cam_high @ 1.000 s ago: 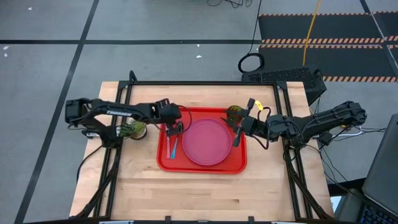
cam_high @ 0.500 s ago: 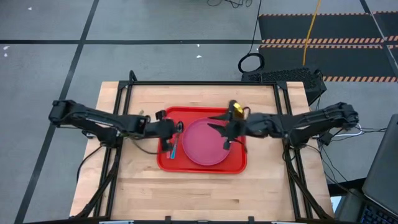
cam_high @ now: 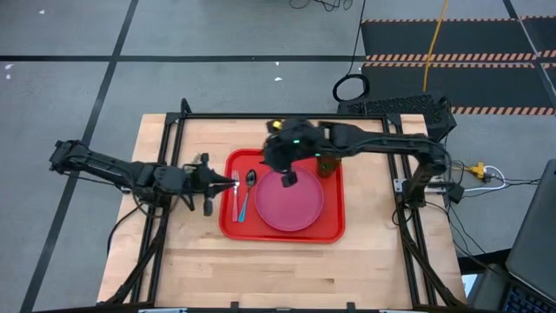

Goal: Pick and place plate/cup/fork/spoon on tray
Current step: Adjust the silverware on the red tray

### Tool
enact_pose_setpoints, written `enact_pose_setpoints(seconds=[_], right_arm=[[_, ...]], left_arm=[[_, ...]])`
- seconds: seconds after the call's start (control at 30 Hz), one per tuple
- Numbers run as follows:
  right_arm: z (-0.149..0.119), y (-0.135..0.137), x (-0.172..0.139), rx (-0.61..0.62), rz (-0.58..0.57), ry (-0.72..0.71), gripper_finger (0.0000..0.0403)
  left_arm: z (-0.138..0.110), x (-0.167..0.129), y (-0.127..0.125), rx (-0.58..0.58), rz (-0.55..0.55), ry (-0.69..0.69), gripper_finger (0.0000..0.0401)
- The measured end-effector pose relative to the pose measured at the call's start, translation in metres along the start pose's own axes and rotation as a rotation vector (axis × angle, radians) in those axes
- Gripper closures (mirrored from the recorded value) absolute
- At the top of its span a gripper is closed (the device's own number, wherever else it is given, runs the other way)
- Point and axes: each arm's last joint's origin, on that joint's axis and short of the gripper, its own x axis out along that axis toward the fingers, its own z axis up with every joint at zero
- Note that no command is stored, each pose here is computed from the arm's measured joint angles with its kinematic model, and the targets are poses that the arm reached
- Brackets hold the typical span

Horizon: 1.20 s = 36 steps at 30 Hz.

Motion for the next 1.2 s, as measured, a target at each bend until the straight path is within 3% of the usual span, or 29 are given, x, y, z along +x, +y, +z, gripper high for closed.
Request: enact_pose_setpoints(seconds=[0.23,0.43,0.6,0.77,0.93,1.1,1.2], right_arm=[[-0.003,-0.002,0.048,-0.038,0.117,0.009,0.0298],[-0.016,0.011,0.086,-0.079,0.191,0.050,0.0298],[-0.013,0.017,0.094,-0.050,0.186,0.041,0.0298],[-0.001,0.024,0.080,-0.009,0.128,0.062,0.0298],[0.017,0.022,0.045,0.015,-0.003,0.092,0.0298],[0.024,0.013,0.004,0.113,-0.046,0.091,0.0298],[0.021,0.009,-0.019,0.180,-0.052,0.103,0.0298]], left_arm=[[-0.018,-0.009,-0.003,-0.023,0.011,-0.035,0.0352],[-0.025,-0.011,-0.014,-0.049,-0.015,-0.062,0.0352],[-0.028,-0.016,-0.021,-0.044,0.001,-0.049,0.0352],[-0.033,-0.017,-0.025,-0.065,-0.015,-0.015,0.0352],[-0.036,-0.011,-0.028,-0.086,-0.007,0.007,0.0352],[-0.032,0.002,-0.032,-0.016,0.006,-0.040,0.0352],[-0.026,0.008,-0.035,0.034,-0.061,-0.094,0.0352]])
